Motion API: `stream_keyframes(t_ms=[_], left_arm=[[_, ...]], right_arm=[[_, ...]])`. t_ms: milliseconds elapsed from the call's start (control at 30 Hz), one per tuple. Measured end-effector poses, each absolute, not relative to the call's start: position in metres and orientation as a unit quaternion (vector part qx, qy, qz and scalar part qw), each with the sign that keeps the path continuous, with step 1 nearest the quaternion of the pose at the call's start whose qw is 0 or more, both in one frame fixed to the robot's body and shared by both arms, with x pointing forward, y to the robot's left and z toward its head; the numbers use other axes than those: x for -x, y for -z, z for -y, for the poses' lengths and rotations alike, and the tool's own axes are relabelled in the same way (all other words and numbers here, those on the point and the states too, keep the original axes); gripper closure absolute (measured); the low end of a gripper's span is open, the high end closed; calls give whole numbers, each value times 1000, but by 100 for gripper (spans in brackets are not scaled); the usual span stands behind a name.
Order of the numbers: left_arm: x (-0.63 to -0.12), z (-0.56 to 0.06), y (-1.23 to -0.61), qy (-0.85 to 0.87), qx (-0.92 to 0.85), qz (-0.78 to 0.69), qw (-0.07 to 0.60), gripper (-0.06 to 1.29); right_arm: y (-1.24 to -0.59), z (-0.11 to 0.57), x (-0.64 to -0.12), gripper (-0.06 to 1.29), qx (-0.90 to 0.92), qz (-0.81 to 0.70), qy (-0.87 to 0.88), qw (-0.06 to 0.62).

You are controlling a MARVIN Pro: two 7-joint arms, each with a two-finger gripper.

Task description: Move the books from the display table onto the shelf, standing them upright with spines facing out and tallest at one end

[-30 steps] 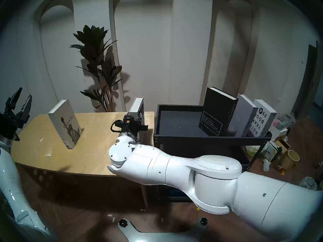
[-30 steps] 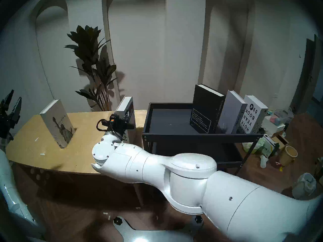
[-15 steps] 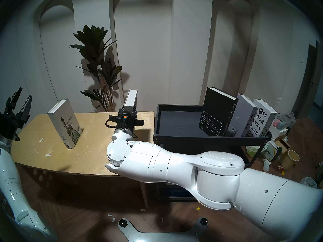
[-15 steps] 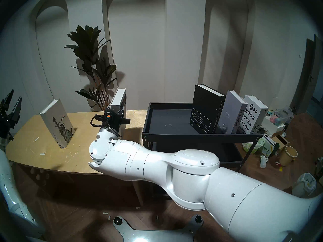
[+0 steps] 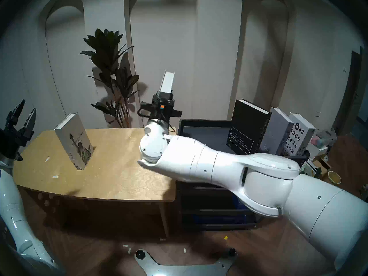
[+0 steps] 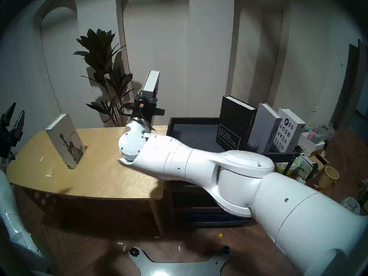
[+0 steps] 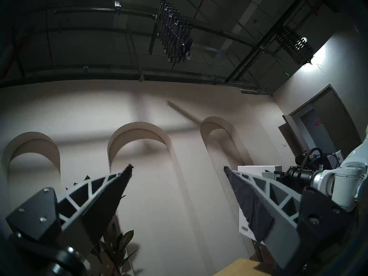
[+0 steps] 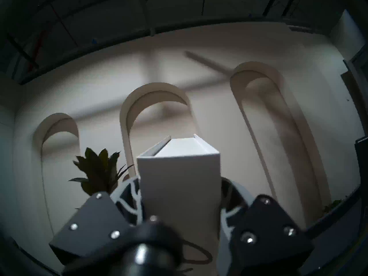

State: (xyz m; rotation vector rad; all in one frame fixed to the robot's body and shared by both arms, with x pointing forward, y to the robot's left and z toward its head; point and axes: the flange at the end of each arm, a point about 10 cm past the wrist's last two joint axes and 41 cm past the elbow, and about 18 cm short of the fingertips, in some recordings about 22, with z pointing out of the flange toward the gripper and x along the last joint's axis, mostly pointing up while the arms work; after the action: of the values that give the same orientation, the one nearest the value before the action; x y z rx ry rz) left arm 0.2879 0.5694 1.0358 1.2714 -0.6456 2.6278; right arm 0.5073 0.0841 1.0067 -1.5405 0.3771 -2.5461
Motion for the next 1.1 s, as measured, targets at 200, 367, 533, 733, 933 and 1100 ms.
stream_keyframes(t_ms=[200, 367, 533, 733, 933, 1100], left_arm=[[-288, -569, -1036, -876, -424, 215, 76, 0], [-288, -570, -1035, -877, -424, 214, 76, 0], [-288, -570, -1035, -877, -424, 214, 76, 0], [-288, -570, -1035, -877, -424, 214, 76, 0], [-288, -570, -1034, -877, -424, 213, 76, 0], [-288, -570, -1034, -877, -424, 213, 76, 0]], right_arm=[[-1015, -43, -526, 78, 495, -147, 856, 35], [-1023, -13, -537, 78, 481, -154, 863, 15], [-1033, 9, -542, 78, 468, -156, 870, 9], [-1053, 28, -541, 79, 451, -152, 879, 18], [-1069, 42, -537, 79, 439, -139, 887, 29], [-1078, 49, -530, 79, 436, -124, 890, 42]])
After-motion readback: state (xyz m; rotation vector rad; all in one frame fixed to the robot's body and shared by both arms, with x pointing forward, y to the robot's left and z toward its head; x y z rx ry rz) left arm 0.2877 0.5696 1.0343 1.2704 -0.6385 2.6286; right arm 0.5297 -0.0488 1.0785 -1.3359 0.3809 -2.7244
